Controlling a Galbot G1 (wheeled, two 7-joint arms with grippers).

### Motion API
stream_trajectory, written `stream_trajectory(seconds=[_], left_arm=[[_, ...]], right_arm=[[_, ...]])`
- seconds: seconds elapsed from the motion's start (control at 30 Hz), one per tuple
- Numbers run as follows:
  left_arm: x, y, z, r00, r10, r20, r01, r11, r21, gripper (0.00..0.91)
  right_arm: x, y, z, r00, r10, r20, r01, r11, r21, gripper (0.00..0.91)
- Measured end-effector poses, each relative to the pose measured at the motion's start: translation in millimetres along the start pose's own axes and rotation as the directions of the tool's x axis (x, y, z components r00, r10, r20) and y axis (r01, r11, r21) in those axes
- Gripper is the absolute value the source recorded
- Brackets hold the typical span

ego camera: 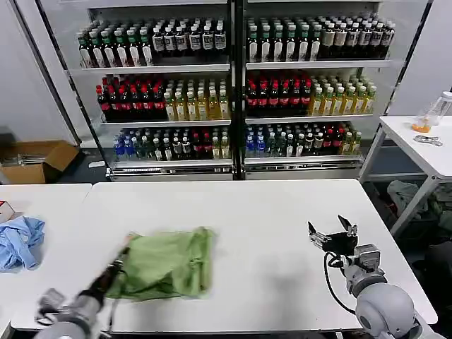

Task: Fold and organize the clothes.

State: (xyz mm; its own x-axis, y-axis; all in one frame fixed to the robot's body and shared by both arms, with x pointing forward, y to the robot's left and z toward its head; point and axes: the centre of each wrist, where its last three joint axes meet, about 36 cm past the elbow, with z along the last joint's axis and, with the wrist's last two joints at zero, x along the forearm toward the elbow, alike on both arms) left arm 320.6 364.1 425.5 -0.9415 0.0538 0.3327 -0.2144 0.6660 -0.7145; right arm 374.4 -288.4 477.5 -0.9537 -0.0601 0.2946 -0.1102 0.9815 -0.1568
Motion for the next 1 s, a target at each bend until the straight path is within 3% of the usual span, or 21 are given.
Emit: stream_trajectory(seconds=[0.23, 0.4, 0.57, 0.77, 1.0], left_arm=[[33, -1, -83, 0.989, 0.025, 0.143, -0.013, 0.996, -0.084, 0.040], [38, -24, -96, 0.985, 0.071, 0.158, -0.038, 0.979, -0.201, 0.030], [13, -47, -68, 0.993, 0.071, 0.097, -0.035, 0.944, -0.329, 0.030], [-35, -77, -7, 0.998, 0.061, -0.013, -0.060, 0.892, -0.449, 0.030], [-80, -130, 58, 0.987, 0.119, -0.112, -0.159, 0.859, -0.486, 0.030]], right_arm=[[3, 2, 0, 1.000, -0.009, -0.001, 0.009, 1.000, 0.003, 0.907], [4, -1, -1, 1.000, -0.011, 0.000, 0.011, 1.000, 0.011, 0.907], [5, -3, -3, 1.000, -0.011, 0.005, 0.011, 1.000, 0.017, 0.907], [5, -6, -4, 1.000, -0.009, 0.006, 0.008, 1.000, 0.021, 0.907], [4, -8, -4, 1.000, -0.008, 0.007, 0.008, 1.000, 0.017, 0.907]])
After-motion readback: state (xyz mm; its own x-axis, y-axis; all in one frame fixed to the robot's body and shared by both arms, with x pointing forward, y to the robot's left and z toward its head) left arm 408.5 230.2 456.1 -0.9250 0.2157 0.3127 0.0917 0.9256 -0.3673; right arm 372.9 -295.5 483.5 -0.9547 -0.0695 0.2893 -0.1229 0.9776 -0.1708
